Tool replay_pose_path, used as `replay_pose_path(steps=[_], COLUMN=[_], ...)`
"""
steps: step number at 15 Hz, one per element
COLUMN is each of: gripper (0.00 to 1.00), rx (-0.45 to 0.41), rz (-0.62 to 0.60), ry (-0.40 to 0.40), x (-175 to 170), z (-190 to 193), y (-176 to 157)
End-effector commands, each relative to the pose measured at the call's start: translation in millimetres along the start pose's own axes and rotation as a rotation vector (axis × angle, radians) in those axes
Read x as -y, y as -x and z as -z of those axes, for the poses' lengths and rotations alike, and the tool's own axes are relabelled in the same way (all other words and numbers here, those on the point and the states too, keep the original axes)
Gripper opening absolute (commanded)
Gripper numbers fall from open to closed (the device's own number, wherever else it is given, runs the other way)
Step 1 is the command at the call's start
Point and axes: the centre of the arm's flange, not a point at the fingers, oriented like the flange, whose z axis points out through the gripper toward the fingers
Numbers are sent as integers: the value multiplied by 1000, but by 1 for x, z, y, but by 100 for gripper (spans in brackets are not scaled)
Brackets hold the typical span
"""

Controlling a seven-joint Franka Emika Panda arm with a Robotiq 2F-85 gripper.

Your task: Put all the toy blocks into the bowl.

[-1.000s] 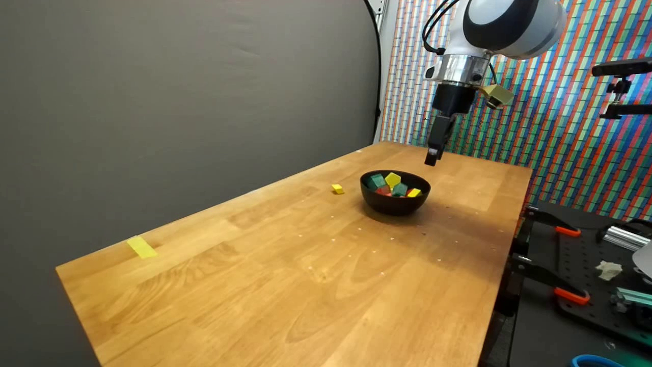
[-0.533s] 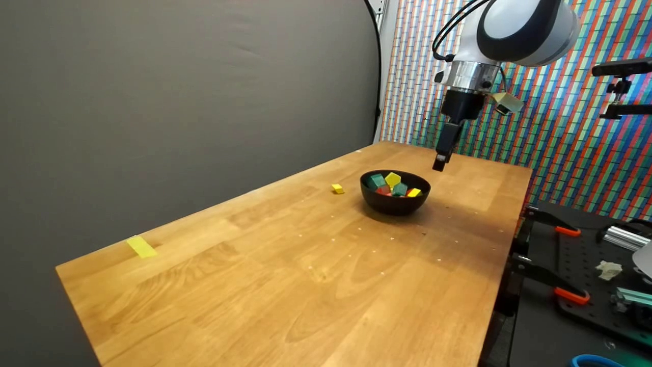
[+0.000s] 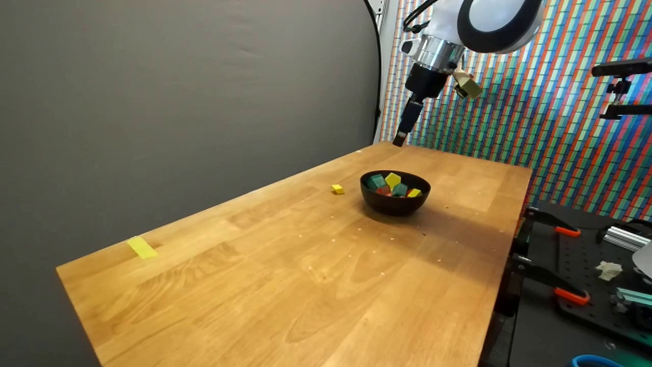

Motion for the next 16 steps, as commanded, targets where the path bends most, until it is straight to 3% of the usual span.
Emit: replay_pose_path(steps=[1, 9, 16], gripper=[100, 100, 100], rx=[-7, 93, 226], rz=[28, 85, 99], ry=[-17, -71, -132], x=[-11, -9, -13], z=[-44, -126, -181], y=[-55, -126, -152])
